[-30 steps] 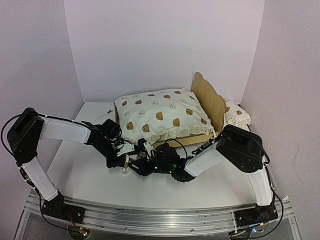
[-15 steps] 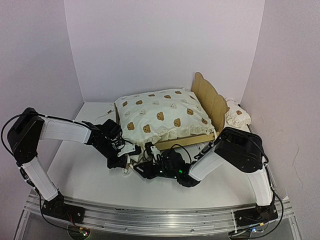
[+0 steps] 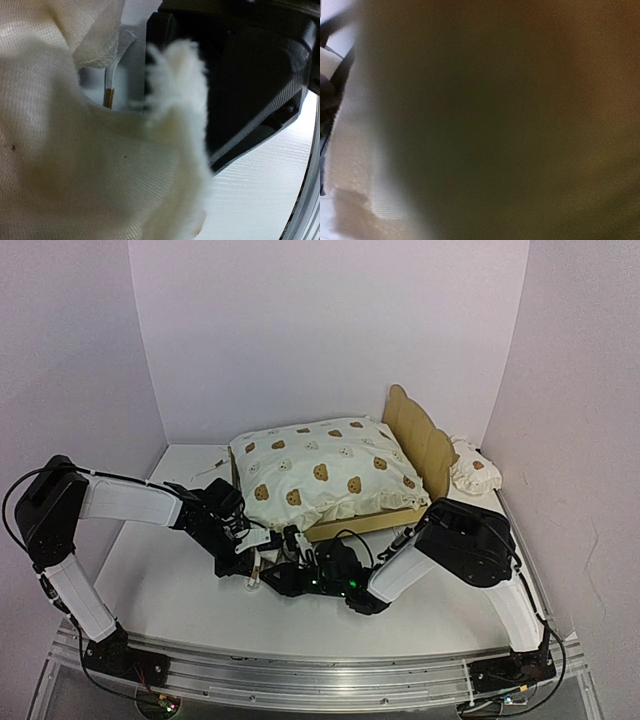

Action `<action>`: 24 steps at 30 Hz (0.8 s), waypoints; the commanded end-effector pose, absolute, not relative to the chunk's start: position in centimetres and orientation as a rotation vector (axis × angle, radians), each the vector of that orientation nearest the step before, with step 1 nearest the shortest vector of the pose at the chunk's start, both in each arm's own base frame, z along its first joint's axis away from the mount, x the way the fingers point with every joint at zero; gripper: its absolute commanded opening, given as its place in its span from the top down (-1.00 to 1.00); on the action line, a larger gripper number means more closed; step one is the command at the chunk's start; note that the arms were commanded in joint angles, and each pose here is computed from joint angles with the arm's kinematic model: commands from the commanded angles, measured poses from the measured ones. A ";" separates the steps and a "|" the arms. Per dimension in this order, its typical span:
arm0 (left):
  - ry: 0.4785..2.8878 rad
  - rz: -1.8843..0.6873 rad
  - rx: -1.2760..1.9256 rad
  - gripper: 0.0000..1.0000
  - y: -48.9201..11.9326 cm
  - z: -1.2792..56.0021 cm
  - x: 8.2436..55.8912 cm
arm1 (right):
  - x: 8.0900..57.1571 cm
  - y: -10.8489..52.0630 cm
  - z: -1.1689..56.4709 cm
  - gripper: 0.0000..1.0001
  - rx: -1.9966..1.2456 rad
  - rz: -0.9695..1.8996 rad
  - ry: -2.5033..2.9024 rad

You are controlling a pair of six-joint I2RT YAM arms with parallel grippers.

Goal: Set up the pet bed

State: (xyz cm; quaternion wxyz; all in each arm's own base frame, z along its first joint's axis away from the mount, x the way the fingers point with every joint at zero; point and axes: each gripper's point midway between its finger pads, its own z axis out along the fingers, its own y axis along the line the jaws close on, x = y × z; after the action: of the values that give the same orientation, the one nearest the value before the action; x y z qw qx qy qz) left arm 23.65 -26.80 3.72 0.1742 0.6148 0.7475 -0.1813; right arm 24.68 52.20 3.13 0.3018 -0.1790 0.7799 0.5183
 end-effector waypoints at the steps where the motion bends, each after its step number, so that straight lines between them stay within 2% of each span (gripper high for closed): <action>1: 2.008 -0.515 1.755 1.00 -28.7 5.5 25.0 | 23.9 53.4 4.1 0.39 -0.470 1.492 2.061; 5: 2.008 -0.511 1.761 1.00 -28.7 5.3 24.9 | 23.4 53.7 4.5 0.31 -0.494 1.521 2.055; 8: 2.006 -0.509 1.761 1.00 -28.7 5.4 25.0 | 23.4 53.6 4.5 0.33 -0.493 1.512 2.050; 14: 2.007 -0.501 1.764 1.00 -28.6 5.4 25.0 | 24.1 52.8 4.7 0.94 -0.469 1.445 2.032; 15: 2.009 -0.496 1.765 1.00 -28.5 5.4 25.0 | 24.1 52.6 4.7 1.00 -0.466 1.437 2.032; 17: 2.017 -0.475 1.770 1.00 -28.1 5.4 25.0 | 24.0 51.9 4.7 1.00 -0.459 1.418 2.041; 19: 2.020 -0.442 1.786 0.92 -27.5 5.6 24.9 | 23.8 51.2 5.1 1.00 -0.462 1.396 2.041; 24: 1.948 -0.390 1.844 0.53 -25.6 7.7 24.3 | 22.5 49.4 6.0 1.00 -0.535 1.351 2.074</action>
State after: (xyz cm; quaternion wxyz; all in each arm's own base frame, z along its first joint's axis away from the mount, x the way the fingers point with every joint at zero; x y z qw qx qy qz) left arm 23.47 -26.52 3.98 0.1749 0.6389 0.7307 -0.1650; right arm 22.90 50.32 2.74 0.2812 -0.1810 0.7905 0.5132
